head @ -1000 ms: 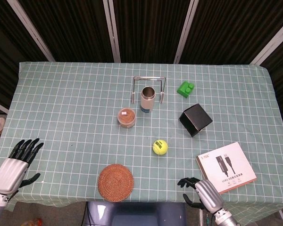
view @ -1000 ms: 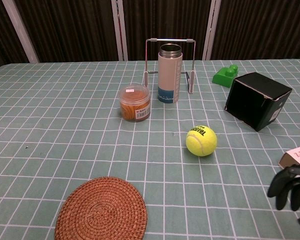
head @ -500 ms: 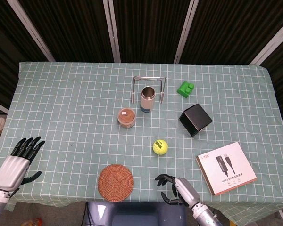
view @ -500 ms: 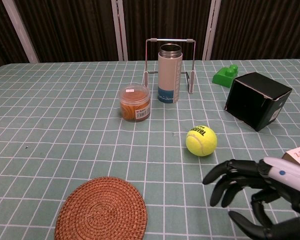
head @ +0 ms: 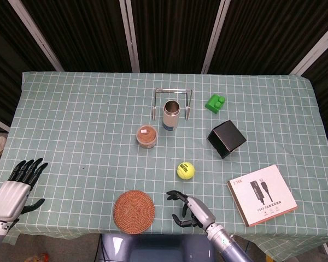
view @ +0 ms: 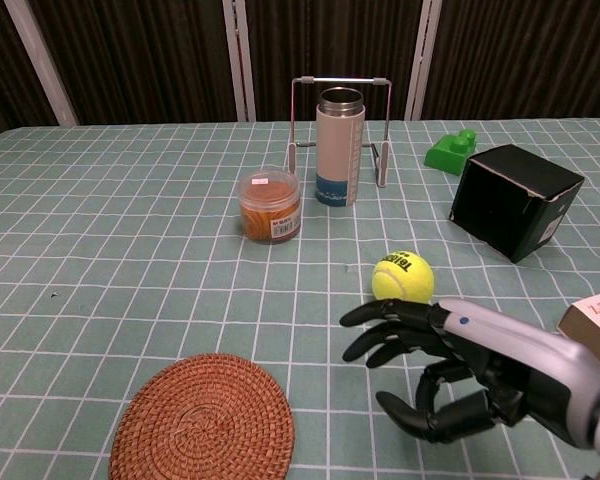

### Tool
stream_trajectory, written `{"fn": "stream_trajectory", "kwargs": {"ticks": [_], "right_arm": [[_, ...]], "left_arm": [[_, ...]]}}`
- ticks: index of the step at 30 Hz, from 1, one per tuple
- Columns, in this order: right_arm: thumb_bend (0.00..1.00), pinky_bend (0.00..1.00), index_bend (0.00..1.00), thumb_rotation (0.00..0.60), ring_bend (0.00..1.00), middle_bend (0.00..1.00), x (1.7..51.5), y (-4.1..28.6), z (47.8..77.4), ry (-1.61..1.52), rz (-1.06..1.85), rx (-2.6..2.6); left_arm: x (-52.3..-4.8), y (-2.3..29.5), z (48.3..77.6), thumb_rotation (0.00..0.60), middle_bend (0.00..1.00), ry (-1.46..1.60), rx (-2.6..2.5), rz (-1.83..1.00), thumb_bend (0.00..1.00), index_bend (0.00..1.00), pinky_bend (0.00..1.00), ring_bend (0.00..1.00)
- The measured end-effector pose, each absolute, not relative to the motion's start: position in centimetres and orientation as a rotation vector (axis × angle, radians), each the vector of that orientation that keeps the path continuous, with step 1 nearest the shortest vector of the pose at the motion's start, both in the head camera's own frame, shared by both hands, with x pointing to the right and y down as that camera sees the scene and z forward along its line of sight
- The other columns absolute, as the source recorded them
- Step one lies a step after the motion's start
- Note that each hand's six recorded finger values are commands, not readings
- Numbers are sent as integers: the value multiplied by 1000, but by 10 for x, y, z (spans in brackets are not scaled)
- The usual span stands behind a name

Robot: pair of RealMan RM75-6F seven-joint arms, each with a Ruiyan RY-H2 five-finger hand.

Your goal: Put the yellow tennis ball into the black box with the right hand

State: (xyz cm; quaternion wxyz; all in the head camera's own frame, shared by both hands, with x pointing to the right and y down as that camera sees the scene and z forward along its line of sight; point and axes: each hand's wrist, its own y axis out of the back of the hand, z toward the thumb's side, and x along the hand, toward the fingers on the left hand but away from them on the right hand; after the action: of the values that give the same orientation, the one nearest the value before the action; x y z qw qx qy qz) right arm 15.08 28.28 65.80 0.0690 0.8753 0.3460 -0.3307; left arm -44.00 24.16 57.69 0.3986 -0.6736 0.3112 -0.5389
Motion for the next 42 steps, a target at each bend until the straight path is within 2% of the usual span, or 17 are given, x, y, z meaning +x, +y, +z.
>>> {"fn": "stream_trajectory", "kwargs": {"ticks": [9,26,31,42], "right_arm": [[495,485,116,600,187,224,140,267,671,1008,-969,2617],[495,415,94,600,154,202,152,239,693,1032,-948,2566],[496,364,73,600,106,167,155,234,698,1034,-946,2558],[495,325,41,600,61,106,166,218,701,1087,-918,2546]], "left_arm": [[-446,241,578,600,0,804,-1685,-1395,159,0,0,0],[-450,238,585,600,0,808,-1672,-1437,159,0,0,0],[-451,237,588,600,0,804,-1670,-1450,159,0,0,0],[-449,236,596,600,0,784,-1671,-1475,159,0,0,0]]}}
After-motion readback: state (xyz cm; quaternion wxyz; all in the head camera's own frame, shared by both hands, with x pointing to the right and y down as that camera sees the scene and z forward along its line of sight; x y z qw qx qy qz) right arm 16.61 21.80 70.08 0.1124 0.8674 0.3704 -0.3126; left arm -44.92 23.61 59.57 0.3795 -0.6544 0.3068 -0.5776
